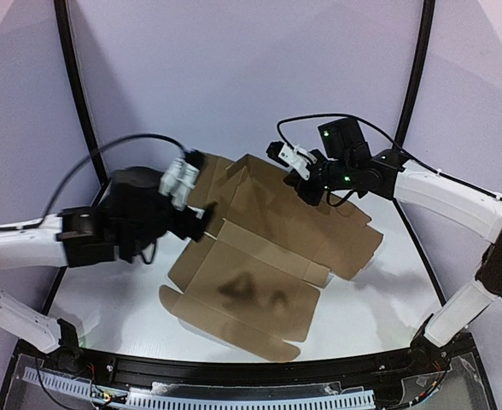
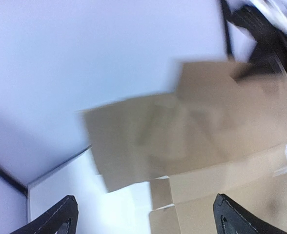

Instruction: Fold the paper box

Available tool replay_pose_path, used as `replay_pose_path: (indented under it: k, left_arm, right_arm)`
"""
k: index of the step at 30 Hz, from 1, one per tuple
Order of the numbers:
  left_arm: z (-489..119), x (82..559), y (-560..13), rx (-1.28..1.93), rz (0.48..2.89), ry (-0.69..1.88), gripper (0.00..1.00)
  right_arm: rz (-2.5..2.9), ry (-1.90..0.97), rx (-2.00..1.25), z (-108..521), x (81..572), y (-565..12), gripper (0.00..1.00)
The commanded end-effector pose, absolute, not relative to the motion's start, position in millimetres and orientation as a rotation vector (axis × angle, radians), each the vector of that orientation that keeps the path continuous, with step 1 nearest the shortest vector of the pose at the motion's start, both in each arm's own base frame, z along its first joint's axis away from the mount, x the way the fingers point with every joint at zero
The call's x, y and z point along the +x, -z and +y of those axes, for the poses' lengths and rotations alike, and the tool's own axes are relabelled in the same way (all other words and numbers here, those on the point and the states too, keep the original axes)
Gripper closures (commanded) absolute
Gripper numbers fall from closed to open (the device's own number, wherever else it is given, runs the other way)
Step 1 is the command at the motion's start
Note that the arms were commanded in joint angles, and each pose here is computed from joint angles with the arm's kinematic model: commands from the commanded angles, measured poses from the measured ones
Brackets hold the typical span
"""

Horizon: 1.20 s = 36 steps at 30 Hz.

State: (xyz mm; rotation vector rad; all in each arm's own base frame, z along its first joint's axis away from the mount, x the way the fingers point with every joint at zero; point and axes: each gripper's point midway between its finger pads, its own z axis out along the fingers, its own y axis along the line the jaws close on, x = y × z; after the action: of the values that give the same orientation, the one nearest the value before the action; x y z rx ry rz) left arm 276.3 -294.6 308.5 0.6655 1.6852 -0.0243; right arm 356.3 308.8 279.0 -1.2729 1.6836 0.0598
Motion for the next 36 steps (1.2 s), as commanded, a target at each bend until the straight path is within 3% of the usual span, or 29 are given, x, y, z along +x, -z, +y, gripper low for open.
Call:
replay_pose_path:
  k: [1,6,14,21,30,36]
  left_arm:
    - [-218,284,-300,0.247,1.811,0.155,0.01]
    - [-156,294,-268,-0.025,1.898,0.181,0.01]
    - [-139,291,-232,-0.215,1.956,0.241,0.01]
    - [-134,281,-219,-0.274,1.961,0.319,0.01]
    - [-185,275,-216,-0.144,1.985,0.626,0.01]
    - [-245,277,-175,-0.011,2.146,0.821,0.01]
  right_arm:
    - [1.502,-0.032,-1.398,324,358,-290,1.0]
    - [1.457,0.012,-1.48,337,347,-260,1.0]
    - [1.394,0.209,-1.51,352,317,-217,1.0]
    - [1.433,0.417,-1.271,344,350,-241,1.0]
    - [1.38,0.471,-1.119,344,399,-284,1.0]
    - [1.344,0.591,-1.093,340,435,-296,1.0]
